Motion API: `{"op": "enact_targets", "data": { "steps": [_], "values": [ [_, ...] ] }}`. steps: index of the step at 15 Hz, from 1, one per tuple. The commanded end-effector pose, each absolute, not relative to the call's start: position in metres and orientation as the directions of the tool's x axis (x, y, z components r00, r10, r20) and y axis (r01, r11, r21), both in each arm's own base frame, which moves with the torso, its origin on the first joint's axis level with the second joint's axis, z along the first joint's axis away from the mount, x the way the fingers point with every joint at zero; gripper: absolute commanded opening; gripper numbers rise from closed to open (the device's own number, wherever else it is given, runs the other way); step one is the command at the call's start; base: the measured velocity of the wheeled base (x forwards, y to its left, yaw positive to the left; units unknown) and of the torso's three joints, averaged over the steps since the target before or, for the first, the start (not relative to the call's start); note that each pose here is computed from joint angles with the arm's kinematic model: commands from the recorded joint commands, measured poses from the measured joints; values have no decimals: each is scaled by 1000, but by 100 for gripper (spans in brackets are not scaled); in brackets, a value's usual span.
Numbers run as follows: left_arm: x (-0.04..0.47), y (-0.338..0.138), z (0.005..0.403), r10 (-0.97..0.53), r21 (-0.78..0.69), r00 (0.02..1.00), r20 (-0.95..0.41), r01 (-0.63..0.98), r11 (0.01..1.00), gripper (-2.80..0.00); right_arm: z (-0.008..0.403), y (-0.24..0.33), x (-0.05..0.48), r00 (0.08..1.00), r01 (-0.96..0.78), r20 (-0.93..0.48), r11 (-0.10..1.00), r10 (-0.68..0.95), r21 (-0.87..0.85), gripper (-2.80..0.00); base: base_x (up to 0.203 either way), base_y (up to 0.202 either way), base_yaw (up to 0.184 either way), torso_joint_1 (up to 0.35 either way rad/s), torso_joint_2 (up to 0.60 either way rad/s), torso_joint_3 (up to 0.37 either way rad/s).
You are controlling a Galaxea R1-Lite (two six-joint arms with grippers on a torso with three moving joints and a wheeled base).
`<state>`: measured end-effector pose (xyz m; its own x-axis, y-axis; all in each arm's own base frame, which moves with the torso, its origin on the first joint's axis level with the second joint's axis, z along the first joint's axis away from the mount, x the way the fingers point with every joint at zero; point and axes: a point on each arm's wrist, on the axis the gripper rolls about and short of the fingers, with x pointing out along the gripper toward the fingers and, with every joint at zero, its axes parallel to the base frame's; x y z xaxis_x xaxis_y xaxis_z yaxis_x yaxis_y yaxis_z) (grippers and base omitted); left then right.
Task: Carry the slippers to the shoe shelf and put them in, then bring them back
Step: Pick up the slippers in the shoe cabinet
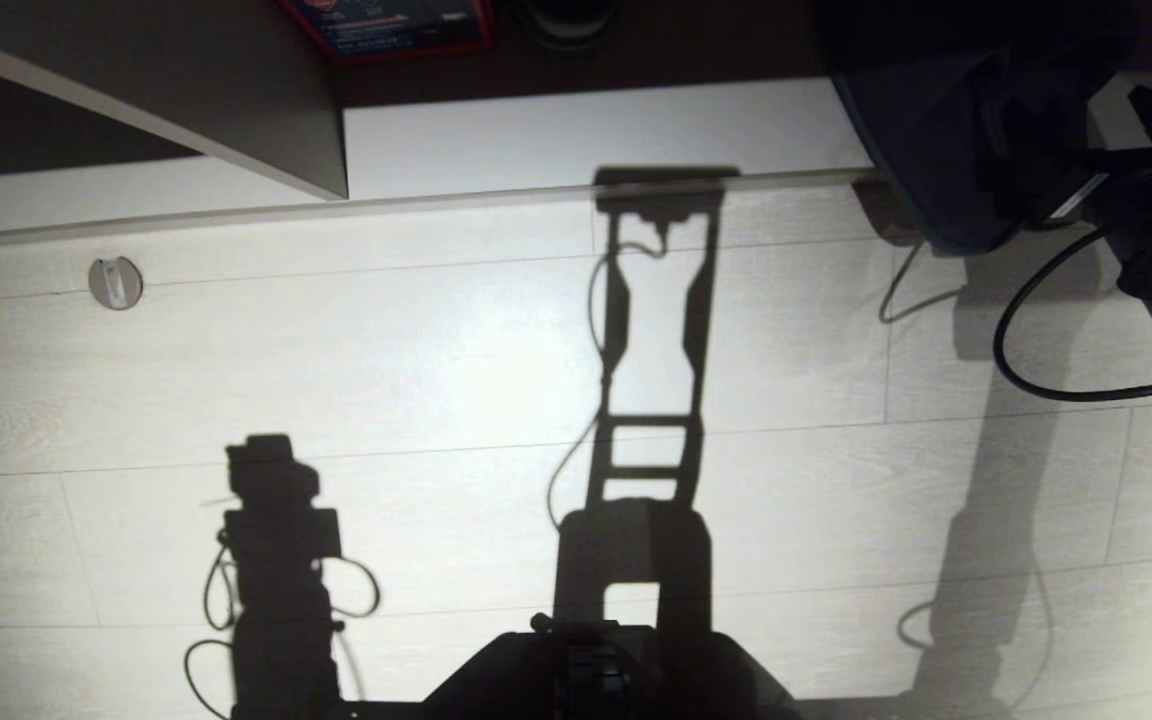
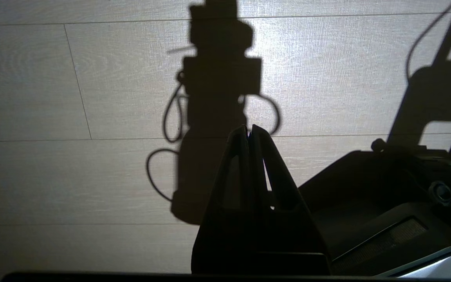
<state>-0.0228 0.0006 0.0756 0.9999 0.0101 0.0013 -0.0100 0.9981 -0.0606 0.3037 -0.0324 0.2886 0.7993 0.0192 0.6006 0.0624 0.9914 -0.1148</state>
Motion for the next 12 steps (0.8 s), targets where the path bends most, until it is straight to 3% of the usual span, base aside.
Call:
{"op": "enact_targets", "data": {
  "steps": [1,12],
  "values": [
    [-23,1,76,11,-61,1000,2,-11,998,-280,287,-33,310,796,62,605,991,22,-117,0,0,0,0,0,0,0],
    [-23,1,76,11,-61,1000,2,-11,998,-280,292,-31,335,764,50,644,991,41,-122,0,0,0,0,0,0,0]
  ]
}}
